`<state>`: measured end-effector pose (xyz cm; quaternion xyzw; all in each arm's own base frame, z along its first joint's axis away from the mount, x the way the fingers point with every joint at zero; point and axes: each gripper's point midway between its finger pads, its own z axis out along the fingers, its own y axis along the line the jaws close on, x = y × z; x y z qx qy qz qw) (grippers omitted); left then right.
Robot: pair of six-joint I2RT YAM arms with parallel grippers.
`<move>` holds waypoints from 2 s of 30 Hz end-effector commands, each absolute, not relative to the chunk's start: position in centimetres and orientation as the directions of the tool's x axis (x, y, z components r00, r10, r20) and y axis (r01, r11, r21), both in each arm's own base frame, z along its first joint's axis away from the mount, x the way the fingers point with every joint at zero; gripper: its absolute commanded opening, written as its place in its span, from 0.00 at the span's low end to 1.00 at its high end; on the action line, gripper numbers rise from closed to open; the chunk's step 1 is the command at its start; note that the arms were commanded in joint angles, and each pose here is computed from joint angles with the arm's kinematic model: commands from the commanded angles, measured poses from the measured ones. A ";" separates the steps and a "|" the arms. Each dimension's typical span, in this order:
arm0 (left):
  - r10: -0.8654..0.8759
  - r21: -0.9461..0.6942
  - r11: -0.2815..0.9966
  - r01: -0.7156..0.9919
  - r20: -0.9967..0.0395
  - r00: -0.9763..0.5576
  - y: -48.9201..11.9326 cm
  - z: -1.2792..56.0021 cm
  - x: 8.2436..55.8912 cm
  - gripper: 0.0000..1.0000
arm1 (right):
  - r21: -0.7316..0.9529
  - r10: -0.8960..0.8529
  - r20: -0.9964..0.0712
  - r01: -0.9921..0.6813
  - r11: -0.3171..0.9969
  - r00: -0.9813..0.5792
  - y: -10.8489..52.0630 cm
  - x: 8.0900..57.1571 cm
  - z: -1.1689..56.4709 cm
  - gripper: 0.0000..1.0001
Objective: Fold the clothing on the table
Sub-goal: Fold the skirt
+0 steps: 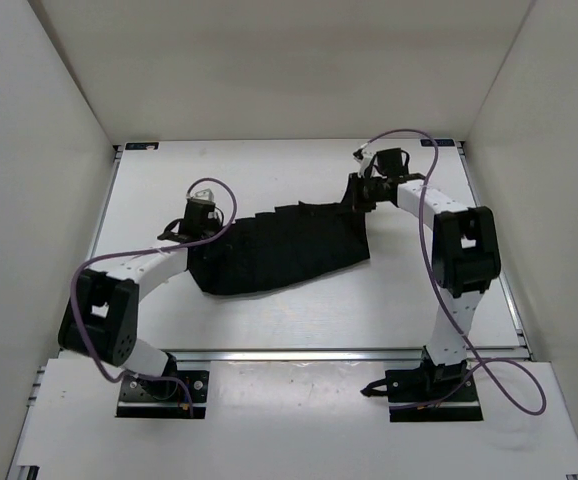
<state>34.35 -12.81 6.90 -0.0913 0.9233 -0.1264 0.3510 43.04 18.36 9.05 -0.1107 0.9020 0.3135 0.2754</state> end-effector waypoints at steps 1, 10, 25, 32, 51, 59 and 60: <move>-0.379 -0.343 0.921 -0.186 -0.678 -0.630 -10.8 8.7 38.4 0.00 | 0.502 0.003 -0.676 -0.457 0.735 -0.737 18.5 48.3 11.9 0.00; -0.487 -0.363 0.872 -0.328 -0.710 -0.508 -7.7 8.4 41.2 0.00 | 0.535 0.050 -0.723 -0.513 0.671 -0.689 19.5 55.7 11.0 0.01; -0.505 -0.347 0.859 -0.375 -0.692 -0.516 -7.4 8.5 40.3 0.93 | 0.502 -0.002 -0.726 -0.532 0.682 -0.687 18.9 56.5 13.2 0.60; -0.489 -0.444 0.871 -0.208 -0.754 -0.438 -9.7 15.1 41.1 0.08 | 0.533 -0.039 -0.728 -0.600 0.597 -0.685 23.7 53.0 15.9 0.00; -0.329 -0.215 0.944 -0.251 -0.546 -0.770 -13.8 1.9 32.7 0.00 | 0.366 -0.242 -0.486 -0.447 0.816 -0.840 23.9 45.9 1.1 0.00; -0.336 -0.224 0.939 -0.261 -0.441 -0.832 -14.0 0.4 30.0 0.00 | 0.385 -0.114 -0.434 -0.298 0.874 -0.894 18.2 40.8 0.1 0.00; -0.340 -0.244 0.936 -0.255 -0.427 -0.838 -14.4 1.0 29.9 0.00 | 0.375 -0.100 -0.422 -0.274 0.886 -0.901 17.5 39.9 0.1 0.00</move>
